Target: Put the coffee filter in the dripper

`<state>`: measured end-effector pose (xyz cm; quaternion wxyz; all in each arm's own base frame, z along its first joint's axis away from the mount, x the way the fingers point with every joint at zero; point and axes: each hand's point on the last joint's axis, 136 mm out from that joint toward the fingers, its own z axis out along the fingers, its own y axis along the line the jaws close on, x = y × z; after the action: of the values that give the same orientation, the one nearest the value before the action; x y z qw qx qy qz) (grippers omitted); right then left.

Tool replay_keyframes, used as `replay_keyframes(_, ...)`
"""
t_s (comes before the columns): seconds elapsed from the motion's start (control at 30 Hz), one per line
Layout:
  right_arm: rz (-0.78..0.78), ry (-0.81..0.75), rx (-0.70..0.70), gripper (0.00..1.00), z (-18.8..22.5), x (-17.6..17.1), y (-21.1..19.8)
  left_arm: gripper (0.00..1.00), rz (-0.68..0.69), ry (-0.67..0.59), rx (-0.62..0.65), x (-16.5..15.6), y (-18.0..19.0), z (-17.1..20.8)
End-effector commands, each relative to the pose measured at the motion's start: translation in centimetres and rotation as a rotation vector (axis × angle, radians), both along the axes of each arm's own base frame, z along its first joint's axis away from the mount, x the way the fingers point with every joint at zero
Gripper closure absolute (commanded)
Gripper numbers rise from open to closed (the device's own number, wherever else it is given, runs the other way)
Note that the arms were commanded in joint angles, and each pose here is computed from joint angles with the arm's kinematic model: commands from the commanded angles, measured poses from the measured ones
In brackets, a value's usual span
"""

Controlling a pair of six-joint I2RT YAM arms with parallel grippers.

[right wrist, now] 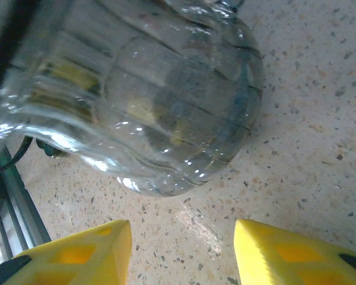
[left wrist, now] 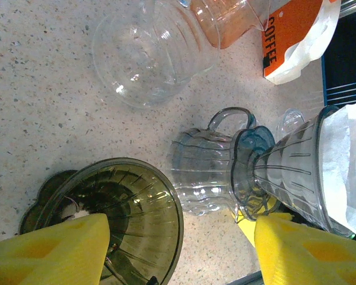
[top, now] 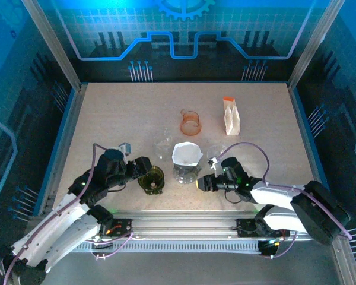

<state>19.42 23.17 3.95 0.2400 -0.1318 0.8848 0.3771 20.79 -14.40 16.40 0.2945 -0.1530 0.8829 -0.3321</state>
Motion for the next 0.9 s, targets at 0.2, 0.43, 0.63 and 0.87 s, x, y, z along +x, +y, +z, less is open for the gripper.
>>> replay_keyframes(0.2, 0.018, 0.017, 0.127, 0.62, 1.1, 0.9, 2.1, 0.33, -0.003, 0.009, 0.001, -0.3, 0.3, 0.1)
replay_keyframes(0.43, 0.007, 0.024, 0.135, 0.68, 0.9, 1.7, 2.6, 0.33, 0.000, 0.010, 0.001, -0.3, 0.4, 0.1)
replay_keyframes(0.63, 0.008, 0.004, 0.108, 0.70, 1.2, 2.2, 3.2, 0.33, 0.000, 0.006, -0.002, -0.3, 0.4, 0.3)
replay_keyframes(0.87, 0.013, -0.006, 0.084, 0.71, 1.3, 2.7, 3.9, 0.33, 0.003, 0.007, -0.002, -0.4, 0.5, 0.3)
